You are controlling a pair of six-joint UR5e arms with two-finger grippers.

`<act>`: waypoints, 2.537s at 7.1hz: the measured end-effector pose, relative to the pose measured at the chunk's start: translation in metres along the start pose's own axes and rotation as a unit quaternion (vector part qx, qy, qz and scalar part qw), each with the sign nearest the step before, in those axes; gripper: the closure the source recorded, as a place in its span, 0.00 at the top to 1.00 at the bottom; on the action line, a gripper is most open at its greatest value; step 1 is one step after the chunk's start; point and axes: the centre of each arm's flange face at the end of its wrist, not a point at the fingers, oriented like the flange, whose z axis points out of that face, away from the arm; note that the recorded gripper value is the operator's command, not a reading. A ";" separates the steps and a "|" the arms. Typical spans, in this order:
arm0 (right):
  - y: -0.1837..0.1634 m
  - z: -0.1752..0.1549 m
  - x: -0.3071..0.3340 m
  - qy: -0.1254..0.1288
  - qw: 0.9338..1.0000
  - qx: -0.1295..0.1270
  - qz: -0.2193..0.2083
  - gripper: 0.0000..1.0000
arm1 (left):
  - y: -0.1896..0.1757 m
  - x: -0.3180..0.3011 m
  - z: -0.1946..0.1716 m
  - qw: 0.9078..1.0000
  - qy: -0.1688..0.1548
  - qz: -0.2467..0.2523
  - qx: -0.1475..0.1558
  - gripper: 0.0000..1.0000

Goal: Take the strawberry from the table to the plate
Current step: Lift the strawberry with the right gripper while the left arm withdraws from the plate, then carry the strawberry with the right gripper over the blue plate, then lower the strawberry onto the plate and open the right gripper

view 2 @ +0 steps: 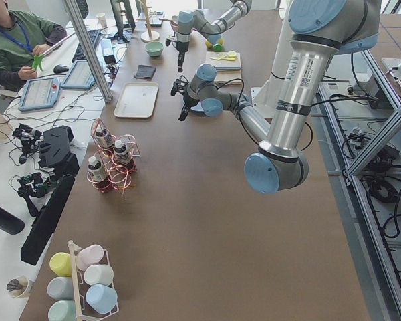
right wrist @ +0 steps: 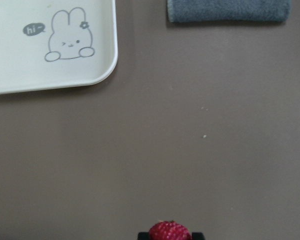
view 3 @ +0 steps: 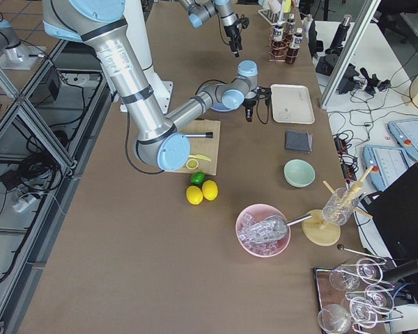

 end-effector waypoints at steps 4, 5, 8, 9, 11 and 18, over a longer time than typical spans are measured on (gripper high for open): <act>0.070 0.003 -0.120 0.005 1.000 0.001 -0.010 0.00 | -0.004 -0.097 -0.013 0.999 -0.034 -0.017 -0.024 0.98; 0.091 0.006 -0.140 0.001 1.000 0.001 -0.020 0.00 | 0.001 -0.128 -0.015 0.997 -0.032 -0.037 -0.055 0.98; 0.125 0.019 -0.168 0.003 0.999 0.007 -0.041 0.00 | 0.014 -0.183 -0.021 0.993 -0.041 -0.055 -0.092 0.98; 0.128 0.025 -0.169 0.007 0.999 0.008 -0.044 0.00 | 0.015 -0.189 -0.021 0.993 -0.044 -0.056 -0.095 0.98; 0.133 0.036 -0.168 0.013 0.999 0.006 -0.047 0.00 | 0.015 -0.197 -0.019 0.992 -0.050 -0.061 -0.096 0.98; 0.158 0.055 -0.172 0.022 0.998 -0.008 -0.052 1.00 | 0.007 -0.213 -0.017 0.991 -0.060 -0.073 -0.093 0.98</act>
